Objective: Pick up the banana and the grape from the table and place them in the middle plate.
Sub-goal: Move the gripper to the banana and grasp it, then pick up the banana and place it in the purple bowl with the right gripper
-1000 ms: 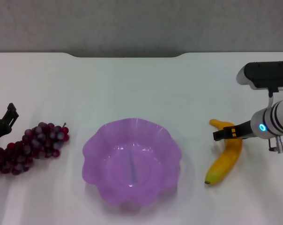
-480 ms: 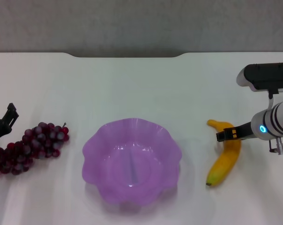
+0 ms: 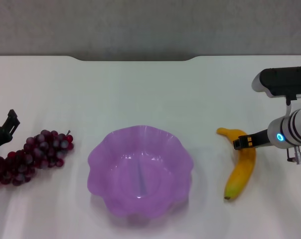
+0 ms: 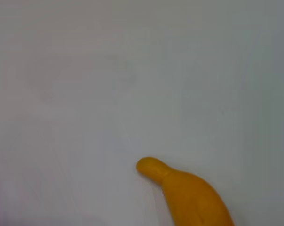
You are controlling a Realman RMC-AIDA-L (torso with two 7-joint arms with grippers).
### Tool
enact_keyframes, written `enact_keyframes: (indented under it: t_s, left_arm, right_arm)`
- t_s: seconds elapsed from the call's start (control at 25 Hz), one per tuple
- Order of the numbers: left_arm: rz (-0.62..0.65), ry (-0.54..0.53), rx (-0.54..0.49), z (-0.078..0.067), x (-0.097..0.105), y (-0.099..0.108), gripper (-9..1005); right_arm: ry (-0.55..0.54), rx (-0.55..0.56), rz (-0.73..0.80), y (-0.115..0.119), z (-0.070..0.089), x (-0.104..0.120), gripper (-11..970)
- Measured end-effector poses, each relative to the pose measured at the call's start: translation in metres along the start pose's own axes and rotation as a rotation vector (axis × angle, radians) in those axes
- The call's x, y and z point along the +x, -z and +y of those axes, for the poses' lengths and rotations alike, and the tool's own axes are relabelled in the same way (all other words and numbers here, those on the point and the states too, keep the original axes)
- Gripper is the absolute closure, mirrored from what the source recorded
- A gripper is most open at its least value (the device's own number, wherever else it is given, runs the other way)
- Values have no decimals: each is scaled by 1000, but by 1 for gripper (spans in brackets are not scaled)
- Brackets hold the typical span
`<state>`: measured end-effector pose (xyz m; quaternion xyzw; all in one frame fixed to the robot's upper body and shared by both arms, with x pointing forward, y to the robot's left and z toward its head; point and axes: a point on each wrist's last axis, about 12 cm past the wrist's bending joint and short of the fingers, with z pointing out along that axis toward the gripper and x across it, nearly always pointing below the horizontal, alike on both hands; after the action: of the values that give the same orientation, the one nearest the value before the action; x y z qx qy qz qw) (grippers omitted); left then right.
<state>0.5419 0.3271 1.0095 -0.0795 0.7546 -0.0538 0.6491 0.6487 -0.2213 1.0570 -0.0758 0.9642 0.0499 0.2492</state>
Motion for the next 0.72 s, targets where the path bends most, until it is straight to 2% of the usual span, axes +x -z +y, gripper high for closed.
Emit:
enact_keyframes:
  t_s: [0.12, 0.4, 0.72]
  left_arm:
    - [0, 0, 0, 0, 0, 0, 186]
    - [4, -1, -6, 2, 1, 2, 186]
    - [8, 1, -18, 5, 3, 4, 186]
  right_arm:
    - [4, 3, -9, 0, 0, -1, 437]
    - [23, -11, -40, 3, 2, -1, 437]
    - [50, -101, -28, 18, 16, 2, 438]
